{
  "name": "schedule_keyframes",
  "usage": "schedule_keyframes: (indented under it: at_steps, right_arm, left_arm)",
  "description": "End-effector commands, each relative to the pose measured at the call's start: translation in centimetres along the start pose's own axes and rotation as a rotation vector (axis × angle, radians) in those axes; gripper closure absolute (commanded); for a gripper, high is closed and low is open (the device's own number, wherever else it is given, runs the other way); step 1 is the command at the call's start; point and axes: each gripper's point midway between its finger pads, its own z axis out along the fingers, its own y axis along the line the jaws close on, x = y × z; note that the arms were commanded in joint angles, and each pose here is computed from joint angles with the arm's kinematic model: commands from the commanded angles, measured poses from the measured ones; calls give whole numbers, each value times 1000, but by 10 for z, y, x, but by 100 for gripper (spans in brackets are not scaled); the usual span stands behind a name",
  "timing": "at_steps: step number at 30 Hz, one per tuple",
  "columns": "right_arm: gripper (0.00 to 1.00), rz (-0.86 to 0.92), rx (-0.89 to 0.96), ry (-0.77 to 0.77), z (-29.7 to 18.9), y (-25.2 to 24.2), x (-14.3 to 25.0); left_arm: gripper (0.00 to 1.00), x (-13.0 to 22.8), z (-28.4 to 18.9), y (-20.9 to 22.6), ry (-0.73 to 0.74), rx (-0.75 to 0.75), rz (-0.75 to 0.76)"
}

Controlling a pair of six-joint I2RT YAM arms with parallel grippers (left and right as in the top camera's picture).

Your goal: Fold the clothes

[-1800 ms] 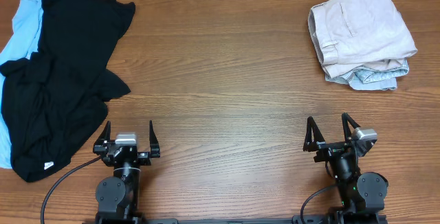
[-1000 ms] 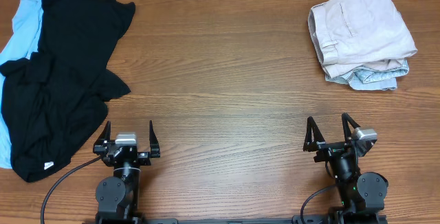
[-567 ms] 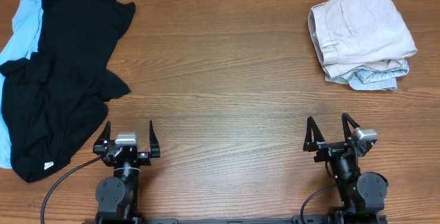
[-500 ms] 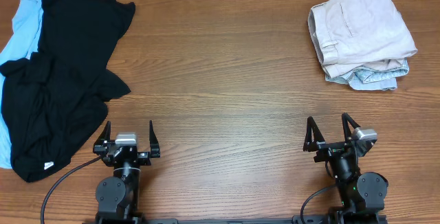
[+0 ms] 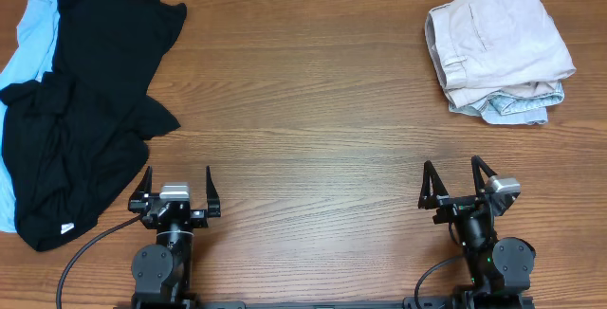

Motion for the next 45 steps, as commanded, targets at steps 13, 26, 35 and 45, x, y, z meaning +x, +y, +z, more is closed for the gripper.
schedule_keyframes:
  at_steps: [13,26,35,45]
  right_arm:
    - [0,-27,-203,-145,-7,38,-36]
    - [0,-42,-256,-218,-25,64,-102]
    - [0,-14,-351,-41,-7,91,-133]
    - [0,163,-404,433,83,95,-98]
  left_arm:
    - [0,-38,-4,-1,-158,17,11]
    - [0,-119,-5,-8,-102,120,-90]
    - [0,-163,39,-28,272,258,-67]
    - [0,-161,97,-56,630,426,-35]
